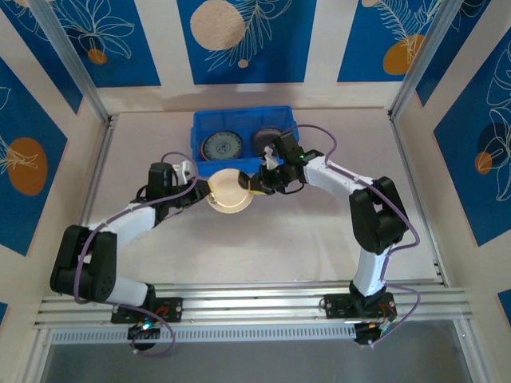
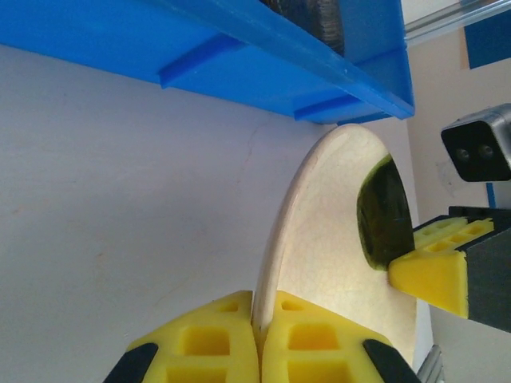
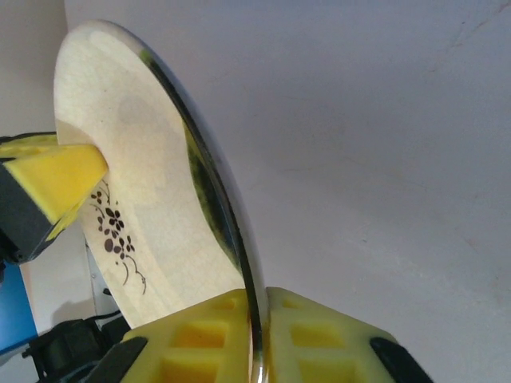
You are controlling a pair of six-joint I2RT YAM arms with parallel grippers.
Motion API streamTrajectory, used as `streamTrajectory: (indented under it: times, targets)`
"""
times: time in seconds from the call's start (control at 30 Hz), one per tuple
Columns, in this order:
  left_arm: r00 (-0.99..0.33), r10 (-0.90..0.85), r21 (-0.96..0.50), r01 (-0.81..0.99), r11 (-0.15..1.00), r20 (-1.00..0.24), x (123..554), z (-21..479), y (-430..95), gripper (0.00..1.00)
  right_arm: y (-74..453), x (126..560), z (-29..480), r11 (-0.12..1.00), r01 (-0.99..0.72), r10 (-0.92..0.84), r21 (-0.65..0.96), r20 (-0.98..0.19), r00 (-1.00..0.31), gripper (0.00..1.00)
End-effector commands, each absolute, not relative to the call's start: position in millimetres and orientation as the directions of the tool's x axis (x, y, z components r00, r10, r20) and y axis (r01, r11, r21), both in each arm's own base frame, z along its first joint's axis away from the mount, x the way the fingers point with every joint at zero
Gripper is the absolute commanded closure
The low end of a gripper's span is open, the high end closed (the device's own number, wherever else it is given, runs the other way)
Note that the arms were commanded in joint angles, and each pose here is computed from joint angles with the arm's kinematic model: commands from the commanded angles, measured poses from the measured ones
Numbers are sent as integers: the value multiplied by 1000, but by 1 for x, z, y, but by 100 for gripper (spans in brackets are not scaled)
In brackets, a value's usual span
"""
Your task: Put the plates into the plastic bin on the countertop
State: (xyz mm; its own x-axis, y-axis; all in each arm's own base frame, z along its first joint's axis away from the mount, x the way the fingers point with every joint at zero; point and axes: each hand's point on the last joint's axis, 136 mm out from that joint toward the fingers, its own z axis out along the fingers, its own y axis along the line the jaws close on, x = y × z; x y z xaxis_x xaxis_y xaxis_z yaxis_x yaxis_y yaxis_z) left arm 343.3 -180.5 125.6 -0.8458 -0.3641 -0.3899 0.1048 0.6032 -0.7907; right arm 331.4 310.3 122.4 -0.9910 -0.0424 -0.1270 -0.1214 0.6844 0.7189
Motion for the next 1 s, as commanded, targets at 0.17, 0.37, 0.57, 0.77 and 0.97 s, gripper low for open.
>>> streamTrajectory:
  times: [0.17, 0.37, 0.57, 0.77, 0.97]
  targets:
    - [-860, -315, -844, 214, 492, -402, 343, 159, -203, 100, 327, 342, 134, 655, -164, -59, 738, -166, -984, 91]
    - [-854, -318, -803, 176, 569, -412, 342, 147, -192, 72, 321, 360, 147, 675, -177, -27, 716, -215, -976, 100]
    - [-815, -327, -753, 187, 631, -477, 341, 157, -176, 8, 311, 393, 175, 745, -218, -11, 630, -316, -949, 100]
    - [-774, -319, -726, 250, 641, -548, 333, 177, -172, 0, 304, 441, 198, 808, -240, 9, 538, -419, -908, 100]
    - [-762, -307, -701, 258, 665, -571, 326, 182, -167, 0, 317, 478, 206, 795, -235, 38, 560, -431, -901, 100]
